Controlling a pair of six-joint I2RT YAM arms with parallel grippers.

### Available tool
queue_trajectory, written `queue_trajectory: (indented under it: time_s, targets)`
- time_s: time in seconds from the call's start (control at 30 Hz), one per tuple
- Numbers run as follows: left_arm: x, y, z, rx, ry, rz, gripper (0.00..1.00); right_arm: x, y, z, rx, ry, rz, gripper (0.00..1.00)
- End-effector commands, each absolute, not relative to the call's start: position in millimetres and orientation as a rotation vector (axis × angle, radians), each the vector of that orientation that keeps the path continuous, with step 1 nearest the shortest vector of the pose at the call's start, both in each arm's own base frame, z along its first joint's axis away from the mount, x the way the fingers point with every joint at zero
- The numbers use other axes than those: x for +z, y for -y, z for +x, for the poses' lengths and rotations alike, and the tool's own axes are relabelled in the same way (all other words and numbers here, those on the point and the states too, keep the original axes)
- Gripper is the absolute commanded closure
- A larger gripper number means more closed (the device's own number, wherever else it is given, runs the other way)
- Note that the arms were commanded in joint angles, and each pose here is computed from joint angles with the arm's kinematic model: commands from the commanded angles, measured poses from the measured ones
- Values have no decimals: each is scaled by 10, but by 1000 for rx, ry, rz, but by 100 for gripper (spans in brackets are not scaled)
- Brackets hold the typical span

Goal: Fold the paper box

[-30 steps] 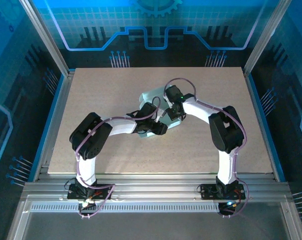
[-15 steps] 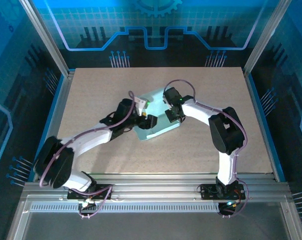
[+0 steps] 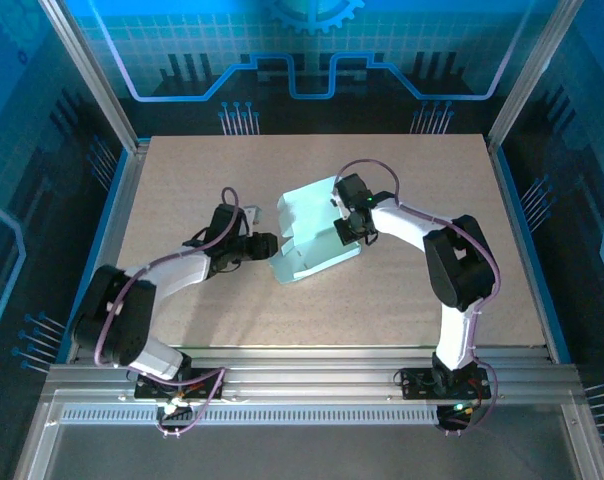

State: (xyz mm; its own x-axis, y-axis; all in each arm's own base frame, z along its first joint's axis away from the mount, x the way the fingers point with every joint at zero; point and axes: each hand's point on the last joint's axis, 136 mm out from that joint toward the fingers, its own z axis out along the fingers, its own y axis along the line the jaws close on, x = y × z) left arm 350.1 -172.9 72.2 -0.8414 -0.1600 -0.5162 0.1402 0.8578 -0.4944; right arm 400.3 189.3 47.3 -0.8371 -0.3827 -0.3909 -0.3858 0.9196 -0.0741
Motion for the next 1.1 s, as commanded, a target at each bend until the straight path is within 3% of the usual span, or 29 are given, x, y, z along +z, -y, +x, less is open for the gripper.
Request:
queue_trajectory:
  time_s: [0.0,0.07,0.27,0.6,0.8,1.07]
  targets:
    - [679,1909,3482,-843,-2519,27,65,439,-1837,3916,35,-2714,-545,100]
    - [650,1879,3524,-817,-2511,2,72,442,-1840,3915,38,-2712,-545,100]
    - [559,1656,3635,-670,-2514,-19,79,432,-1829,3889,43,-2716,-549,100]
    - [401,2034,3723,-822,-2573,59,79,432,-1876,3889,90,-2720,-536,100]
    - [437,2291,3677,-902,-2558,63,87,436,-1921,3897,129,-2718,-521,100]
    - [316,2349,3813,-996,-2528,-191,96,397,-2012,3864,215,-2733,-485,100]
